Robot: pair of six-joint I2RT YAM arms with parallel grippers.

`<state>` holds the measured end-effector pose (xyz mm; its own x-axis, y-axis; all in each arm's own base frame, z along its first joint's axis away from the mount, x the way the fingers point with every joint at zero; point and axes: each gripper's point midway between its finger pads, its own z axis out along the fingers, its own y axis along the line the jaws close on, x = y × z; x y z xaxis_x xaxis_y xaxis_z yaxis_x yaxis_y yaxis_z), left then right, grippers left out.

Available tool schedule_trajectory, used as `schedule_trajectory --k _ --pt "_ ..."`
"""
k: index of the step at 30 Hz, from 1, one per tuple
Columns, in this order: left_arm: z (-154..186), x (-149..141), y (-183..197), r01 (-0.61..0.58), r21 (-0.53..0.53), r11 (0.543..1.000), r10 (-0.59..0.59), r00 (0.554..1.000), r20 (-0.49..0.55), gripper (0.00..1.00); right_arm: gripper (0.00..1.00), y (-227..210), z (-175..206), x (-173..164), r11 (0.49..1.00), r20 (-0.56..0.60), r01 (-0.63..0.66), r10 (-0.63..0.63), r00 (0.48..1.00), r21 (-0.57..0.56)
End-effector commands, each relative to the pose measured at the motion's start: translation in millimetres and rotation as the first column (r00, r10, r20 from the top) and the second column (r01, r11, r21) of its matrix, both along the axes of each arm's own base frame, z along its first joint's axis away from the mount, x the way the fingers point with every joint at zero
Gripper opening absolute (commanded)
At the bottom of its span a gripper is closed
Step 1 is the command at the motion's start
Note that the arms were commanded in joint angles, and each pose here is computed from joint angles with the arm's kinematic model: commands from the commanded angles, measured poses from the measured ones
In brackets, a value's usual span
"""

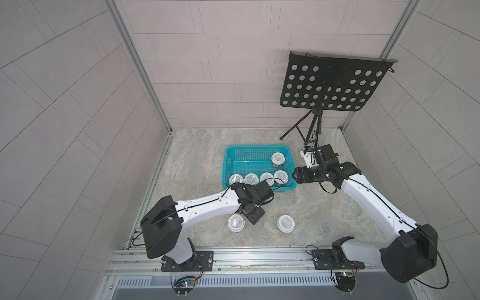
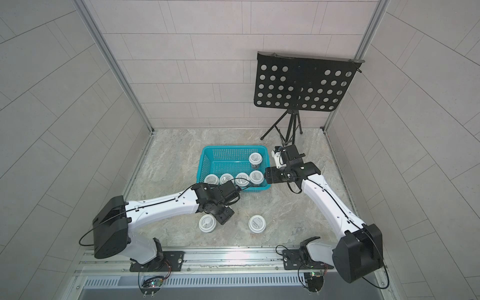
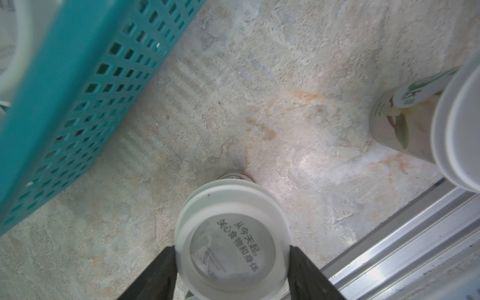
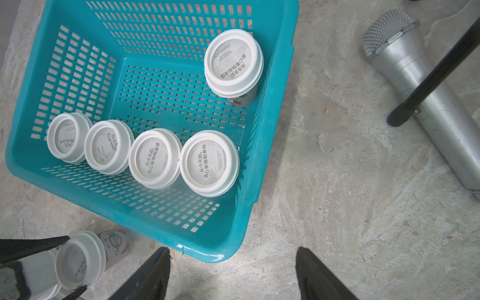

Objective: Put the yogurt in the basket
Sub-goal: Pick up the yogurt from the center of the board.

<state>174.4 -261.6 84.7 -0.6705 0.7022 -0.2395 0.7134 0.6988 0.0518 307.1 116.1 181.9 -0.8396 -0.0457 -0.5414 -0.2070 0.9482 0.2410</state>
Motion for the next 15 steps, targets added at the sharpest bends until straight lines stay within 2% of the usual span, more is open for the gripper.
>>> schedule_trajectory --k 1,15 --pt "-16.6 -1.3 5.1 0.003 0.058 0.998 -0.002 1.000 -0.016 0.71 0.80 -1.2 1.3 -2.9 1.000 0.010 0.005 -0.005 1.000 0.007" --pt "-25.7 -2.9 5.8 0.002 0.069 0.998 0.001 1.000 -0.031 0.73 0.80 -2.1 -0.6 -4.0 1.000 0.005 0.008 -0.008 1.000 0.006"
